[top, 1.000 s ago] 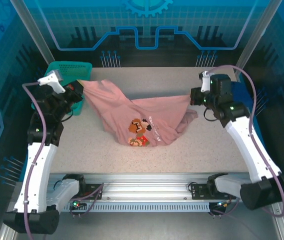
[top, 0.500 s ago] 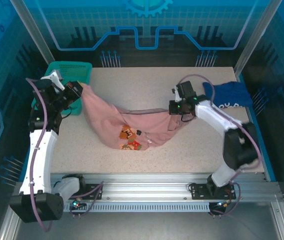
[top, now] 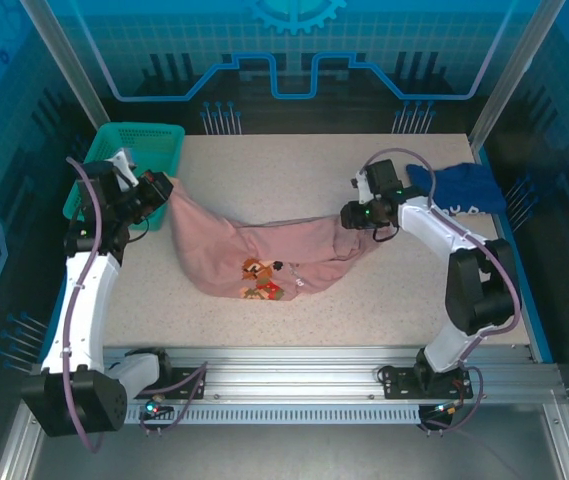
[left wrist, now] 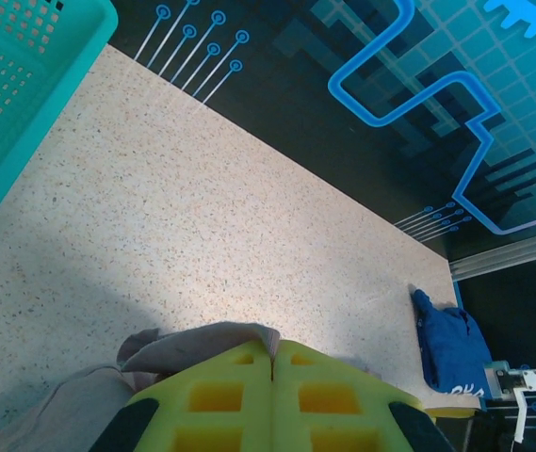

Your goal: Fold the inside-out t-shirt

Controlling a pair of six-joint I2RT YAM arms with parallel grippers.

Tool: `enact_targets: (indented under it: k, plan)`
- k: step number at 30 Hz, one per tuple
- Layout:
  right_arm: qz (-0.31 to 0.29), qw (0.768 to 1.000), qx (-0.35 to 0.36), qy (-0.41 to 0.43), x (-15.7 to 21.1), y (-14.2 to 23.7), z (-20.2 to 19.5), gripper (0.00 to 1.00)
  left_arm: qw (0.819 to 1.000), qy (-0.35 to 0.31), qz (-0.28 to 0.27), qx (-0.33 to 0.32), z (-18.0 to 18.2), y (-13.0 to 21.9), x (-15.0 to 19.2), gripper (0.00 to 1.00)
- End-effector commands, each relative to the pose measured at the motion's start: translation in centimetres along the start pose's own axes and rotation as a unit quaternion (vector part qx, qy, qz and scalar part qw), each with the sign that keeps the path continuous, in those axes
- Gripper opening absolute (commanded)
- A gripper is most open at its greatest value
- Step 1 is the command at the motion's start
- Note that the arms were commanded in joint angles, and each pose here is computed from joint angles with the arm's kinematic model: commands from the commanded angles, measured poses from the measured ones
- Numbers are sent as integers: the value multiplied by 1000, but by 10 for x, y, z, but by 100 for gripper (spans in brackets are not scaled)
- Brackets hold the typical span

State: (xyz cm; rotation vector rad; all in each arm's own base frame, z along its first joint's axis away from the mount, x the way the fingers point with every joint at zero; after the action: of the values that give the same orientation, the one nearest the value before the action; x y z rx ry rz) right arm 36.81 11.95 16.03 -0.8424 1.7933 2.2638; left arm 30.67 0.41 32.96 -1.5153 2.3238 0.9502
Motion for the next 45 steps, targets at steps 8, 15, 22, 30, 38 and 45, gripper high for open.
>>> enact_targets:
  k: [8,15,22,30,38,45]
  plan:
    - [32,998,-30,-43,12,-32,-22,41,1000,-1,9,13,-1,-1,0,0]
    - [33,997,-54,-48,10,-40,-18,36,1000,-2,9,14,-1,-1,0,0]
    - [24,995,-76,-53,8,-38,-12,26,1000,-3,9,13,0,-2,0,0]
    - [31,996,-70,-47,9,-39,-10,21,1000,-2,11,14,0,-2,1,0]
    - [45,999,-18,-22,14,-31,-14,22,1000,-3,12,13,0,-2,1,0]
    - [47,999,-20,-12,12,-34,-7,22,1000,-4,15,13,1,-3,1,0]
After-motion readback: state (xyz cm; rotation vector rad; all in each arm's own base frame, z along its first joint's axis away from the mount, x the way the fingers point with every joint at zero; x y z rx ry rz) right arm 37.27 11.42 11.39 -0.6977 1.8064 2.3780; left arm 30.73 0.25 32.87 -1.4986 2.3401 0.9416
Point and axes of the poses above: each hand's point on the last joint's axis, 136 mm out from that joint toward the fingers, its own y axis back along the fingers, its own z axis along the line the jaws close on, x = y × z, the point moved 6 cm from there along y, back along the fingers, and after that the axes turned 11 degrees about y, right-handed, at the moved point
